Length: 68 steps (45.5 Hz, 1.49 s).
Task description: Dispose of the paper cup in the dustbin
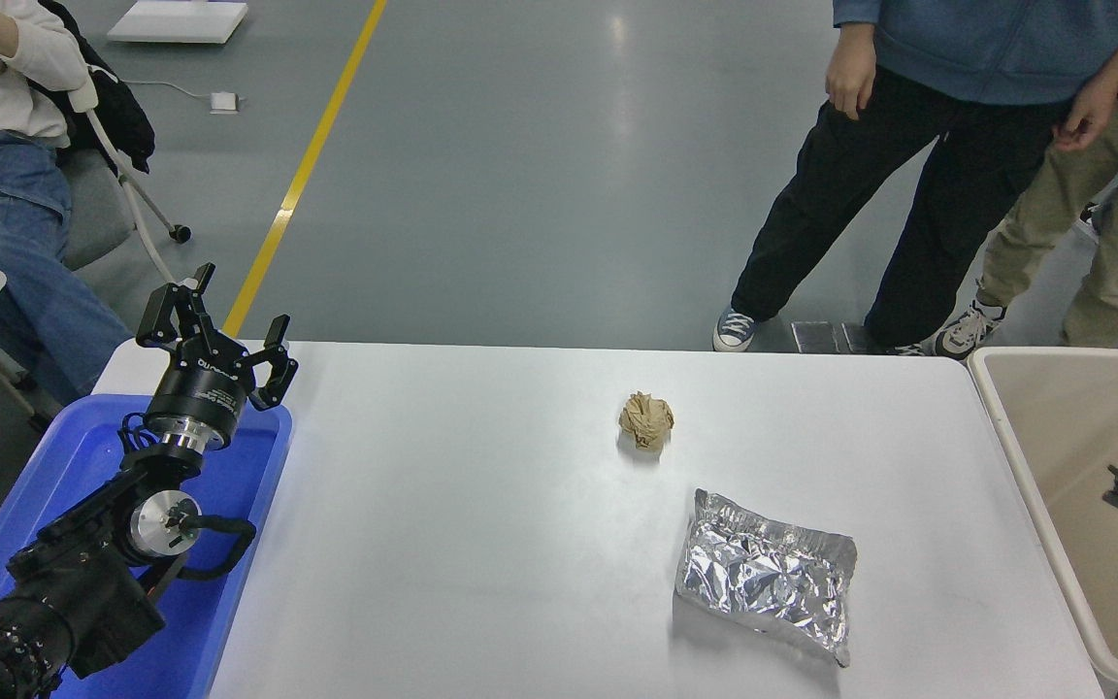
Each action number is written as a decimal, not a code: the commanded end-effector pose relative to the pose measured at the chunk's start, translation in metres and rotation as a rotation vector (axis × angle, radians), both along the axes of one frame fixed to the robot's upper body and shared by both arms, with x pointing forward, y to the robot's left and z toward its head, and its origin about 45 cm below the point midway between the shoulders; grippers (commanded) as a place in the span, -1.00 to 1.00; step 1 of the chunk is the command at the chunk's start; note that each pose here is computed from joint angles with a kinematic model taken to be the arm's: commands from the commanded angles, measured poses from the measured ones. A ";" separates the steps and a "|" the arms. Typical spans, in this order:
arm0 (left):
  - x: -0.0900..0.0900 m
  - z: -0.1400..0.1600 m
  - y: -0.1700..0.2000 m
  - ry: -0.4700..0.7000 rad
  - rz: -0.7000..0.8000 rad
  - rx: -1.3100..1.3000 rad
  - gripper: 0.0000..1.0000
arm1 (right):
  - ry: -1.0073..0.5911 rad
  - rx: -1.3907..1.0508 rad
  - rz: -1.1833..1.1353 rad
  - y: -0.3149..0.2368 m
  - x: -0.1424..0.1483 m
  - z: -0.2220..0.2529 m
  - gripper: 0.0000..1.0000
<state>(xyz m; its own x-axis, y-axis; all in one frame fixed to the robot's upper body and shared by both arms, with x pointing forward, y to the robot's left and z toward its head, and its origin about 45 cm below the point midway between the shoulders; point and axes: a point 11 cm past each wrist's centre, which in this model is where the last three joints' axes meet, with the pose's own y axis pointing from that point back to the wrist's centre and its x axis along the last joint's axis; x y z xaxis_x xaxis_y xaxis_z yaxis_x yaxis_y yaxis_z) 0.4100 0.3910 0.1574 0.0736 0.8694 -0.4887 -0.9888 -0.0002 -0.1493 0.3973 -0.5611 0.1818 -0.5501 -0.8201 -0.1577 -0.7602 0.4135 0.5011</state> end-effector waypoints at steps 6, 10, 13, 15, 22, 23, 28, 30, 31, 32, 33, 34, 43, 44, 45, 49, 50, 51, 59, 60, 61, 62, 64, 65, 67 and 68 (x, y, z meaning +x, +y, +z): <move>0.000 0.000 0.000 0.001 0.001 0.001 1.00 | -0.223 0.038 0.279 0.055 0.068 0.076 1.00; 0.000 0.000 0.000 0.000 0.000 0.000 1.00 | -0.246 0.061 0.342 0.080 0.082 0.082 1.00; 0.000 0.000 0.000 0.001 0.001 0.001 1.00 | -0.256 0.080 0.402 0.101 0.090 0.084 1.00; 0.000 0.000 0.000 0.001 0.001 0.001 1.00 | -0.264 0.104 0.452 0.122 0.096 0.083 1.00; 0.000 0.000 0.000 0.001 0.001 0.001 1.00 | -0.314 0.193 0.617 0.193 0.110 0.090 1.00; 0.000 0.000 0.000 0.001 0.001 0.001 1.00 | -0.320 0.204 0.631 0.200 0.111 0.091 1.00; 0.000 0.000 0.000 0.000 0.000 0.000 1.00 | -0.331 0.268 0.687 0.244 0.116 0.084 1.00; 0.000 0.000 0.000 0.001 -0.001 0.001 1.00 | -0.330 0.292 0.698 0.259 0.118 0.081 1.00; 0.000 0.000 0.000 0.000 0.000 0.000 1.00 | -0.330 0.301 0.701 0.265 0.118 0.079 1.00; 0.000 0.000 0.000 0.001 0.001 0.001 1.00 | -0.327 0.310 0.704 0.272 0.118 0.077 1.00; 0.000 0.000 0.000 0.000 0.000 0.000 1.00 | -0.324 0.319 0.707 0.278 0.119 0.075 1.00; 0.000 0.000 0.000 0.000 0.000 0.000 1.00 | -0.318 0.326 0.706 0.284 0.119 0.072 1.00; 0.000 0.000 0.000 0.000 0.000 0.000 1.00 | -0.282 0.439 0.702 0.346 0.116 0.042 1.00; 0.000 0.000 0.000 0.000 0.000 0.000 1.00 | -0.284 0.454 0.695 0.349 0.116 0.040 1.00; 0.000 0.000 0.000 0.000 0.000 0.000 1.00 | -0.284 0.469 0.690 0.353 0.116 0.038 1.00; 0.000 0.000 0.000 0.001 0.001 0.001 1.00 | -0.279 0.510 0.680 0.366 0.113 0.031 1.00; 0.000 0.000 0.000 0.000 0.000 0.000 1.00 | -0.276 0.512 0.678 0.366 0.112 0.029 1.00; 0.000 0.000 0.000 0.000 0.000 0.000 1.00 | -0.274 0.514 0.674 0.365 0.112 0.027 1.00; 0.000 0.000 0.000 0.000 0.000 0.000 1.00 | -0.275 0.525 0.649 0.361 0.105 0.014 1.00; 0.000 0.000 0.000 0.000 0.000 0.000 1.00 | -0.275 0.527 0.649 0.361 0.105 0.013 1.00; 0.000 0.000 0.000 0.000 0.000 0.000 1.00 | -0.273 0.530 0.650 0.361 0.104 0.011 1.00; 0.000 0.000 0.000 0.001 -0.001 0.001 1.00 | -0.272 0.534 0.653 0.362 0.102 0.009 1.00; 0.000 0.000 0.000 0.001 -0.001 0.001 1.00 | -0.261 0.539 0.649 0.360 0.099 0.002 1.00; 0.000 0.000 0.000 0.001 0.000 0.001 1.00 | -0.256 0.540 0.645 0.360 0.097 -0.001 1.00; 0.000 0.000 0.000 0.000 0.000 0.000 1.00 | -0.250 0.542 0.640 0.358 0.095 -0.005 1.00; 0.000 0.000 0.000 0.000 0.000 0.000 1.00 | -0.250 0.544 0.635 0.357 0.094 -0.007 1.00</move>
<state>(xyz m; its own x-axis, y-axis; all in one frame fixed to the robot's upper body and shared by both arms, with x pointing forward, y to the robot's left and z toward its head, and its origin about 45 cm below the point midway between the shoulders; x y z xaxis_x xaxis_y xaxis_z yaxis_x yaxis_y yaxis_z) 0.4100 0.3909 0.1572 0.0736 0.8695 -0.4884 -0.9889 0.0001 -0.1488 0.5032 -0.2068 0.1978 0.1201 -0.7515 -0.6487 -0.8857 -0.3762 0.2719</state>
